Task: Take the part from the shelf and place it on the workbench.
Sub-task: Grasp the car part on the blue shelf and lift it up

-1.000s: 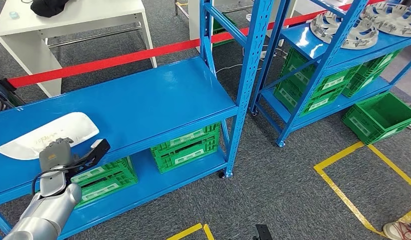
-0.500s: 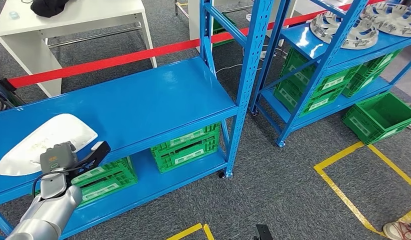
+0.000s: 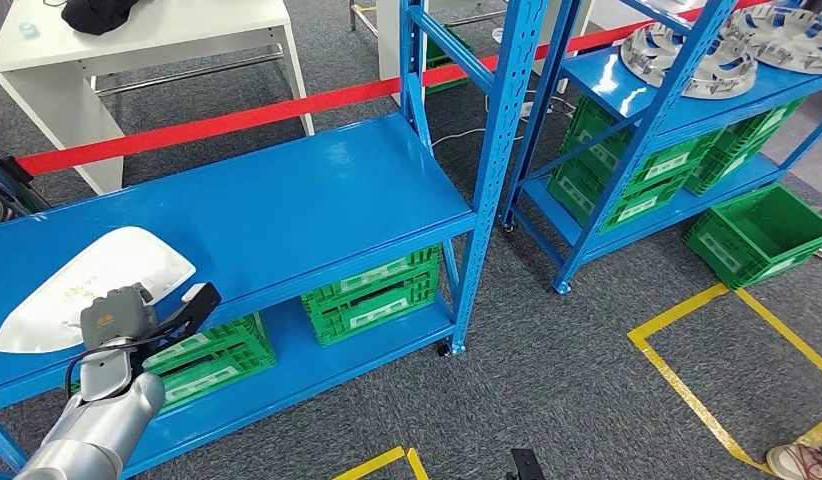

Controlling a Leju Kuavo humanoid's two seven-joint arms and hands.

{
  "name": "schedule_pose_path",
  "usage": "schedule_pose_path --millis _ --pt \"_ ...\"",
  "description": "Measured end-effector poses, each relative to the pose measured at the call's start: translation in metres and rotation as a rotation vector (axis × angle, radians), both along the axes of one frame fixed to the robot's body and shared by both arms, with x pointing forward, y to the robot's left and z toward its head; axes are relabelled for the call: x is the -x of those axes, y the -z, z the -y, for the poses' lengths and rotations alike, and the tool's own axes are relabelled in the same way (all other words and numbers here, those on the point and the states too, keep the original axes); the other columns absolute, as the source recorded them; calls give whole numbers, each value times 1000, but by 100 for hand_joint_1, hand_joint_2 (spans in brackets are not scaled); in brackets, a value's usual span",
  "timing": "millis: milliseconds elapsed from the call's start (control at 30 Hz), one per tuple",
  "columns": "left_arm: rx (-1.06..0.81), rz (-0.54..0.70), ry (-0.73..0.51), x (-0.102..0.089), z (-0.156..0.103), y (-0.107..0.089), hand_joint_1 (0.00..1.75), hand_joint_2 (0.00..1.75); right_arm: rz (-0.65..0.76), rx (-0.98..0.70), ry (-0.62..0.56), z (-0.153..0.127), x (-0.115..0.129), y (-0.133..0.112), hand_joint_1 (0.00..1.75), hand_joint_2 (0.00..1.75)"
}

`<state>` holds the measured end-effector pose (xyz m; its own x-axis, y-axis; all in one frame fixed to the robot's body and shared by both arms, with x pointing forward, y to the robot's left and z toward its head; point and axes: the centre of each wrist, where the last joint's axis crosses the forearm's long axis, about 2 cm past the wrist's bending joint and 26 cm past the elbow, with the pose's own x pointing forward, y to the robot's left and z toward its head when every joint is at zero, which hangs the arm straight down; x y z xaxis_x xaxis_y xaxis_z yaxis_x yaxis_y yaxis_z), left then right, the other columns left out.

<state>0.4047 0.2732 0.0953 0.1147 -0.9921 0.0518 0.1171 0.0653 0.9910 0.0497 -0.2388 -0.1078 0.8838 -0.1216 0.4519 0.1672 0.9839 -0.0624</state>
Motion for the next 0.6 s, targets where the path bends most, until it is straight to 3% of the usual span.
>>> schedule_pose_path --millis 233,600 --pt "86 105 100 -6 4 -9 175 175 -2 1 4 0 0 0 0 0" --pt "197 286 247 -33 38 -57 175 175 -4 0 21 1 1 0 0 0"
